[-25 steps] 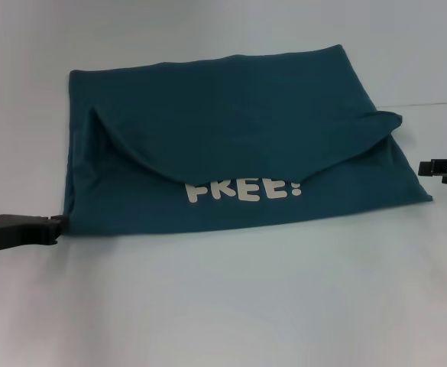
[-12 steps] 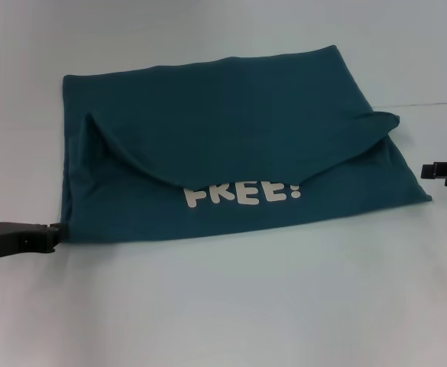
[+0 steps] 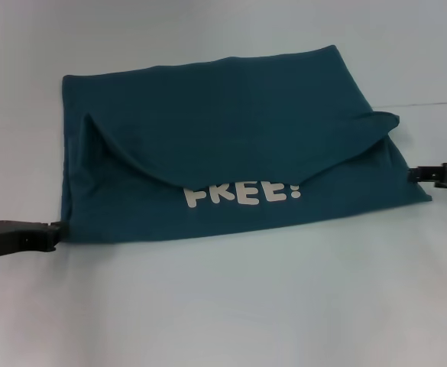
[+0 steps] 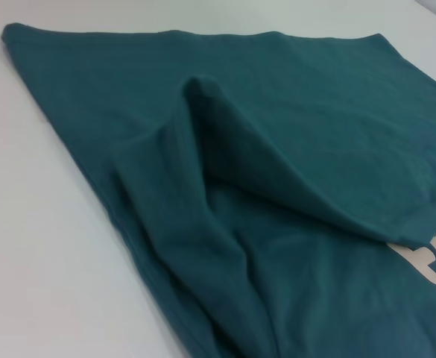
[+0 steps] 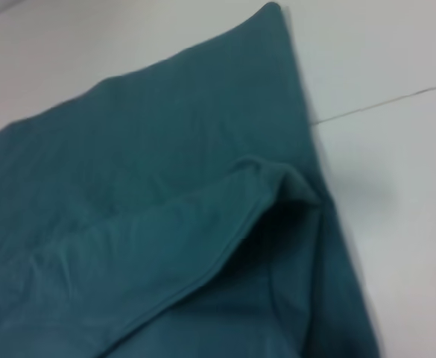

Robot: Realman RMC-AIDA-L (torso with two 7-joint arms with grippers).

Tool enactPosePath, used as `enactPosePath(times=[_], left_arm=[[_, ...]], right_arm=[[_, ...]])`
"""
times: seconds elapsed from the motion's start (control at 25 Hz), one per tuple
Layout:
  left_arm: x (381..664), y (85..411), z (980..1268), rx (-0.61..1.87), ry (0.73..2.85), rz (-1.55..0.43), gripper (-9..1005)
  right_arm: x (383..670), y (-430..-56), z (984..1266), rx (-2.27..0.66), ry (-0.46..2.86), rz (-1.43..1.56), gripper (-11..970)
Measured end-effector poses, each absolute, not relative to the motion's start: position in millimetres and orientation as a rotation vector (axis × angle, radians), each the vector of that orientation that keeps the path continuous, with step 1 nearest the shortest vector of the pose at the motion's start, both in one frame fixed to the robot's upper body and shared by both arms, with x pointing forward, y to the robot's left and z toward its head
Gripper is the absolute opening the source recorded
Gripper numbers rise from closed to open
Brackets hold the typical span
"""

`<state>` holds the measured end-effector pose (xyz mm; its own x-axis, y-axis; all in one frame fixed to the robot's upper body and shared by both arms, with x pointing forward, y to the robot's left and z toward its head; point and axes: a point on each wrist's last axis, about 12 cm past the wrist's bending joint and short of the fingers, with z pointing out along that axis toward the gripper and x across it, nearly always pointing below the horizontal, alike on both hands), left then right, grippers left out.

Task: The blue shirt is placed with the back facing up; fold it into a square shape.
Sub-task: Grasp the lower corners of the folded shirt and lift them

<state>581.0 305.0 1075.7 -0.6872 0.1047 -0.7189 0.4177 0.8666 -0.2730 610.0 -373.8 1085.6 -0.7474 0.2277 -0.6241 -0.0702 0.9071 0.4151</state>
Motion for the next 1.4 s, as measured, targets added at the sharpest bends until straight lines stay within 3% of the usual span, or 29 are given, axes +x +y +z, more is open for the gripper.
enactPosePath(times=[0.24, 1.4], left_arm=[[582, 306, 1077, 0.377, 2.293, -0.543, 1], [579, 307, 1076, 0.355, 2.298, -0.563, 3]], right_arm=[[617, -355, 1082, 0.05, 2.354, 0.519, 654], [616, -361, 1085, 0.051, 2.351, 0.521, 638]])
